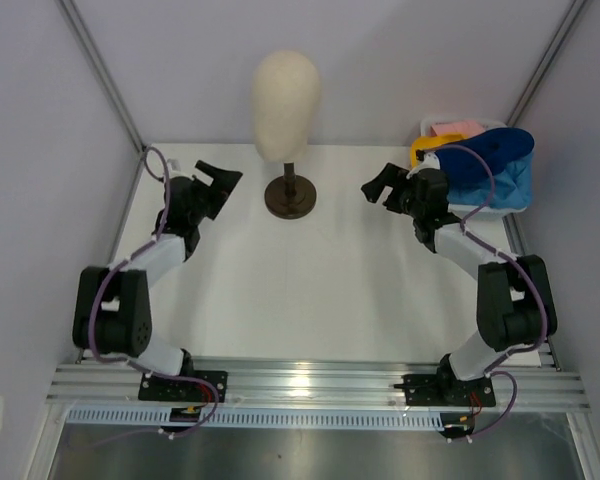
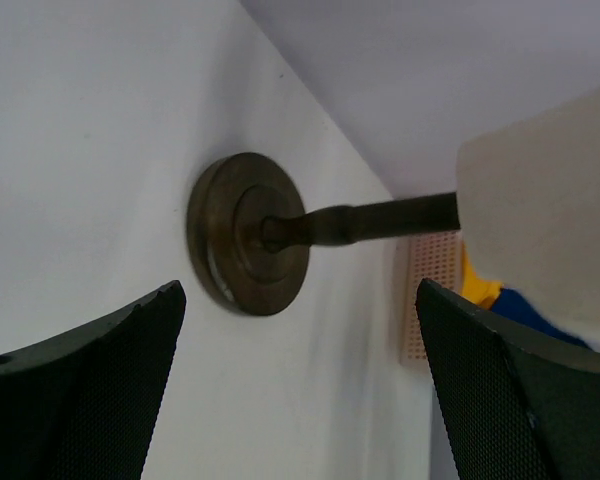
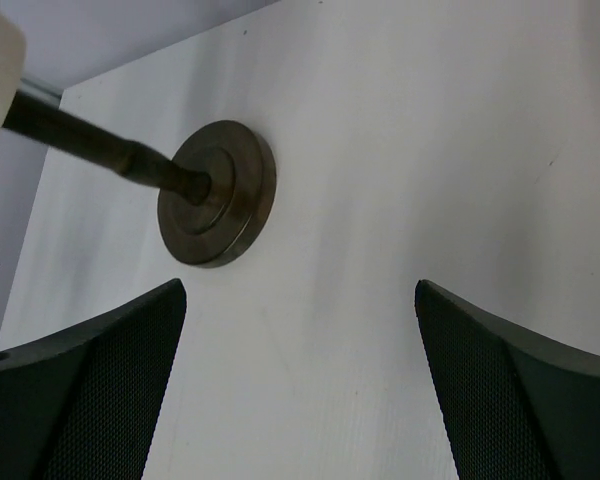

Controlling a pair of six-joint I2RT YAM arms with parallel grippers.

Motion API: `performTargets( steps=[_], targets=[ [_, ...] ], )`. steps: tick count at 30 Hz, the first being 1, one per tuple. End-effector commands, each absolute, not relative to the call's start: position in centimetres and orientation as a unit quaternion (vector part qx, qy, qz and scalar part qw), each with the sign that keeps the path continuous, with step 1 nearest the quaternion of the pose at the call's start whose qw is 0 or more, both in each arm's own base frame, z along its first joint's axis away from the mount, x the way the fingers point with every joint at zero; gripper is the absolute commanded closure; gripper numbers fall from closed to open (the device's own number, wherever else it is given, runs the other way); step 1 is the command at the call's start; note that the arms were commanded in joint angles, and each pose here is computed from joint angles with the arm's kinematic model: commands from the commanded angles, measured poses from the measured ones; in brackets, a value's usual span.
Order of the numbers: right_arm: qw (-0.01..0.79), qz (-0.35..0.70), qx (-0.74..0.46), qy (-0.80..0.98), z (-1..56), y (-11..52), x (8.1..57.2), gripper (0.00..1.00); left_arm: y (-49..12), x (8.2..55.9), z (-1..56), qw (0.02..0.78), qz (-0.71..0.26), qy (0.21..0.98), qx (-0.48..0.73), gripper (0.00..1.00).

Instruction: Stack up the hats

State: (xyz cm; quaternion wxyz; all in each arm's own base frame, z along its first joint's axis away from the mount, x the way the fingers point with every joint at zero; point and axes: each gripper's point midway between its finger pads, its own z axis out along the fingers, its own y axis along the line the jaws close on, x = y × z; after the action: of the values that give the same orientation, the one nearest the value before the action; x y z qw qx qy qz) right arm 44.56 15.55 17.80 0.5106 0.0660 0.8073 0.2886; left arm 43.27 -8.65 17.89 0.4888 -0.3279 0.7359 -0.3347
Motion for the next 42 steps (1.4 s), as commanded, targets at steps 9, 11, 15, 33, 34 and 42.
performTargets(
  steps=[9,11,15,33,34,42],
  targets=[
    [0.565,0.378,0.119,0.723,20.7,20.4,54.1,0.01,-13.4,58.0,20.7,0.474,-0.508,0.651,-0.307,0.03],
    [0.56,0.387,0.117,0.723,19.9,22.2,54.9,0.01,-14.1,59.3,21.4,0.474,-0.52,0.641,-0.309,0.04],
    [0.543,0.402,0.126,0.727,17.3,24.6,57.5,0.01,-16.4,61.5,19.5,0.45,-0.512,0.658,-0.319,0.03],
    [0.491,0.523,0.188,0.671,18.0,32.2,61.8,0.0,-23.8,60.8,14.6,0.337,-0.544,0.703,-0.309,0.07],
    [0.488,0.524,0.183,0.673,18.0,32.3,61.5,0.0,-24.1,60.4,14.1,0.331,-0.547,0.707,-0.302,0.07],
    [0.462,0.56,0.141,0.673,18.4,35.4,59.5,0.01,-24.7,56.5,13.2,0.338,-0.55,0.72,-0.254,0.08]
  ],
)
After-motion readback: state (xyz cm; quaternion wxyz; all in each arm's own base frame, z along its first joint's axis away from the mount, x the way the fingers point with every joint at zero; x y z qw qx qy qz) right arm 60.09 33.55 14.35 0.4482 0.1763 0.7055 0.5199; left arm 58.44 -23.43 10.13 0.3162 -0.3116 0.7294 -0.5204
